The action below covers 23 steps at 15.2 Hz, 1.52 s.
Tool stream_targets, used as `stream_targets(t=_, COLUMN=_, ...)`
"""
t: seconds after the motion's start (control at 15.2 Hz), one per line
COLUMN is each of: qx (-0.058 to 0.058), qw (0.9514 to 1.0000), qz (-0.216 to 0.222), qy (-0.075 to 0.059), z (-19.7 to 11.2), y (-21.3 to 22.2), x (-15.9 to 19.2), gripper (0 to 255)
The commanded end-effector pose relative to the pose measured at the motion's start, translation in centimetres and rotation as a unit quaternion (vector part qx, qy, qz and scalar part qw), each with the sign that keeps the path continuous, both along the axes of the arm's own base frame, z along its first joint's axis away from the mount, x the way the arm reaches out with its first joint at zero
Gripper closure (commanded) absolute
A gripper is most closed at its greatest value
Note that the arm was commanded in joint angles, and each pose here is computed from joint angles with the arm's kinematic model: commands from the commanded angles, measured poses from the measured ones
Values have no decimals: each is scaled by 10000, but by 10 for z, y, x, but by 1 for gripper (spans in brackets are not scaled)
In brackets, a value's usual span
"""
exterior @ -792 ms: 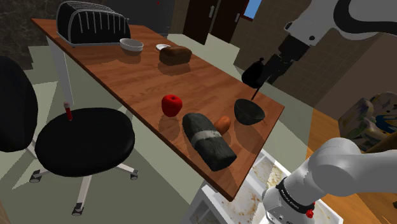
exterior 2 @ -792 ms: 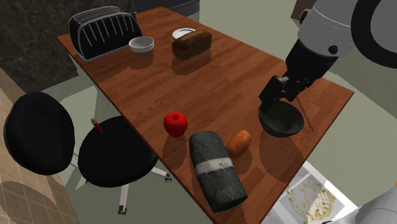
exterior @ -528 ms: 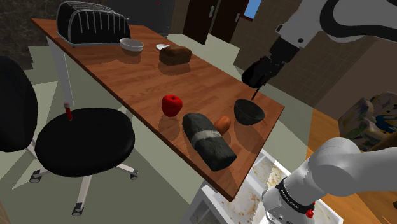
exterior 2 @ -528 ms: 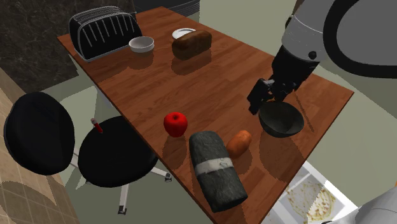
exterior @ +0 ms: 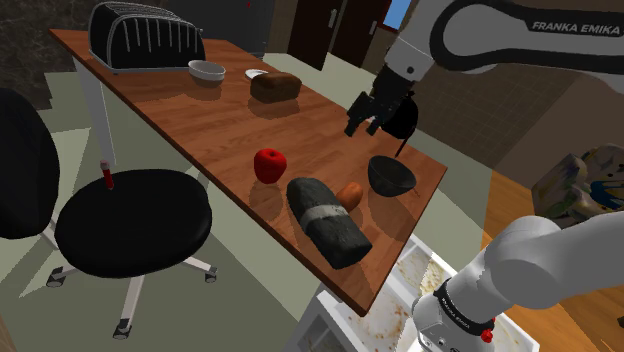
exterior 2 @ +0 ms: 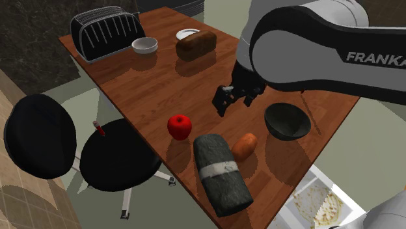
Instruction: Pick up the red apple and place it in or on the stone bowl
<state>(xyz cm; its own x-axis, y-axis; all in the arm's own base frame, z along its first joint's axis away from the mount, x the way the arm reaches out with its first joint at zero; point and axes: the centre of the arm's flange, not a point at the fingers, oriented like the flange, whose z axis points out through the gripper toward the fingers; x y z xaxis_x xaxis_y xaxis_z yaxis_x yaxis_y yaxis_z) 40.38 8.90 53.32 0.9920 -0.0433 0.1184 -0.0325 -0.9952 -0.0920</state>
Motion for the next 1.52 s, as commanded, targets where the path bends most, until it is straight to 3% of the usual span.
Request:
stream_targets(t=0.0, qx=2, qw=10000, qz=-27, qy=-14, z=-15, y=13, x=20, gripper=0)
stream_targets(t=0.92, qx=-28, qw=9998, qz=-194, qy=-80, z=-100, y=99, x=158, gripper=0)
stream_targets(t=1.45, qx=-29, qw=9998, qz=-201, qy=-83, z=-140, y=105, x=169, gripper=0)
